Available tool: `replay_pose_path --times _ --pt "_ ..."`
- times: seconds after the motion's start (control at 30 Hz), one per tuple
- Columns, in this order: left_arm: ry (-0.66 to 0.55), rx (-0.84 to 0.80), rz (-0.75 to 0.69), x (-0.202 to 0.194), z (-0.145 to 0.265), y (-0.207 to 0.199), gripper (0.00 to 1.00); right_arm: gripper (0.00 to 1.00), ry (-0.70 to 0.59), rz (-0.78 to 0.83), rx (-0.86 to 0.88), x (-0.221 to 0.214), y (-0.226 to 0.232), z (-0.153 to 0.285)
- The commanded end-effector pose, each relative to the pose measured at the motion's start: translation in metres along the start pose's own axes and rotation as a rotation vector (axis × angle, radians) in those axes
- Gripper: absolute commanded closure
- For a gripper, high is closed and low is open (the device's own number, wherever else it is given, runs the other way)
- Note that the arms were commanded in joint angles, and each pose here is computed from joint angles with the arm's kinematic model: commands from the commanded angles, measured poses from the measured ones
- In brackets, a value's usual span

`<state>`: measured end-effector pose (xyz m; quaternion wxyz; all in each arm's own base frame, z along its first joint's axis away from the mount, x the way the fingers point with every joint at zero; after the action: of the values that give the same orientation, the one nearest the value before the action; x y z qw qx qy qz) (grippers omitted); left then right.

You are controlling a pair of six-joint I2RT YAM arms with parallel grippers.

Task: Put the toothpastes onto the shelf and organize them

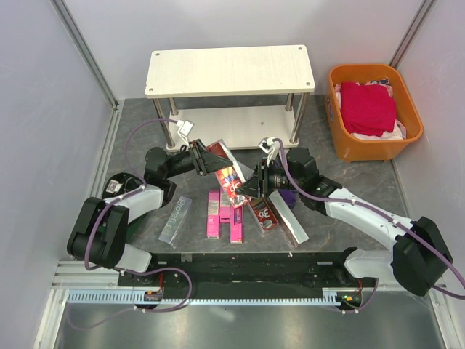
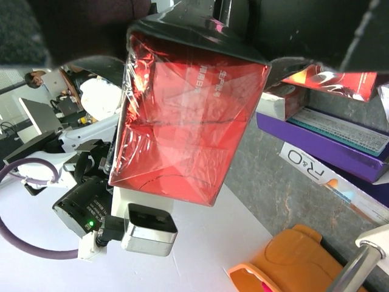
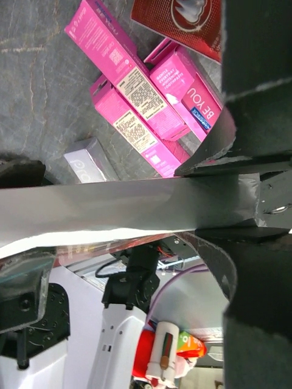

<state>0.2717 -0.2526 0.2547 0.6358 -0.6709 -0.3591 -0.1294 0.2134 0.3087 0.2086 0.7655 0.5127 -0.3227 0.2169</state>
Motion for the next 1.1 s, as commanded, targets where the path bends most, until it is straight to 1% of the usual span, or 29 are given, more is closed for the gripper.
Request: replay_pose_path --times 0.0,0.03,0.07,0.1,0.17,0.2,0.23,0.27,0.3,0.33,0.37,0.4,0.43,0.47,0.53,0.63,0.77,0.87,1.0,1.07 --pt "-0.016 -0.037 -0.08 0.016 0.001 -0.023 0.76 0.69 -0.02 0.02 0.005 0.005 0.0 -0.001" --pt "-0.016 -0.026 -0.091 0.016 0.002 -0.021 0.63 0.72 -0.027 0.012 -0.016 0.006 -0.004 -0.003" --pt "-0.02 -0.013 -0.098 0.017 0.003 -0.02 0.57 0.73 -0.03 0.004 -0.026 0.007 -0.007 -0.005" --pt "-0.022 0.033 -0.09 0.017 0.008 -0.014 0.41 0.74 -0.032 -0.002 -0.029 0.007 -0.008 -0.006" --pt "-0.053 0.105 -0.1 0.023 0.012 -0.007 0.32 0.75 -0.04 -0.007 -0.035 0.011 -0.011 -0.011" --pt "-0.06 0.15 -0.15 0.026 0.015 -0.001 0.25 0.75 -0.041 -0.015 -0.036 0.012 -0.011 -0.013" --pt "-0.045 0.225 -0.118 0.024 0.02 0.002 0.24 0.76 -0.045 -0.017 -0.035 0.015 -0.013 -0.017" --pt "-0.085 0.318 -0.132 0.033 0.025 0.012 0.22 0.76 -0.047 -0.018 -0.038 0.016 -0.014 -0.019" --pt "-0.087 0.388 -0.183 0.036 0.03 0.02 0.2 0.76 -0.051 -0.025 -0.039 0.018 -0.015 -0.021" --pt "-0.057 0.503 -0.127 0.026 0.043 0.03 0.19 0.76 -0.052 -0.022 -0.038 0.02 -0.018 -0.026" --pt "-0.12 0.62 -0.162 0.044 0.053 0.038 0.19 0.76 -0.051 -0.023 -0.041 0.021 -0.02 -0.028" --pt "-0.122 0.704 -0.174 0.045 0.063 0.045 0.16 0.76 -0.048 -0.026 -0.042 0.022 -0.022 -0.032" --pt "-0.115 0.794 -0.151 0.044 0.075 0.049 0.16 0.76 -0.047 -0.031 -0.043 0.024 -0.026 -0.039" --pt "-0.148 0.893 -0.159 0.049 0.088 0.057 0.16 0.76 -0.045 -0.036 -0.039 0.025 -0.028 -0.043" --pt "-0.16 0.962 -0.193 0.054 0.101 0.054 0.16 0.76 -0.045 -0.049 -0.029 0.028 -0.033 -0.055" --pt "-0.197 0.994 -0.225 0.059 0.11 0.048 0.16 0.76 -0.029 -0.047 -0.023 0.033 -0.042 -0.072" --pt "-0.253 0.972 -0.265 0.068 0.114 0.027 0.16 0.76 -0.036 -0.047 -0.028 0.046 -0.052 -0.092" --pt "-0.27 0.96 -0.289 0.072 0.115 0.017 0.16 0.76 -0.049 -0.063 -0.03 0.058 -0.061 -0.11" --pt "-0.286 0.952 -0.313 0.077 0.117 0.004 0.16 0.76 -0.091 -0.117 -0.022 0.078 -0.079 -0.136" --pt "-0.291 0.949 -0.32 0.078 0.118 -0.001 0.17 0.76 -0.134 -0.128 -0.006 0.092 -0.085 -0.142"
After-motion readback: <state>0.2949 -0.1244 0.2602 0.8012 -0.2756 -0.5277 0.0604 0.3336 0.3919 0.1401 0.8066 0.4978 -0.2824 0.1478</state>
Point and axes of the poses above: each gripper's point midway between its finger pads, its own z axis back along the fingers, its own y axis along the line the jaws close on, x = y × z, the point moved 1 cm from there along z, back along the fingers, and after that the axes turned 1 degree about z, right-handed, at the moved point
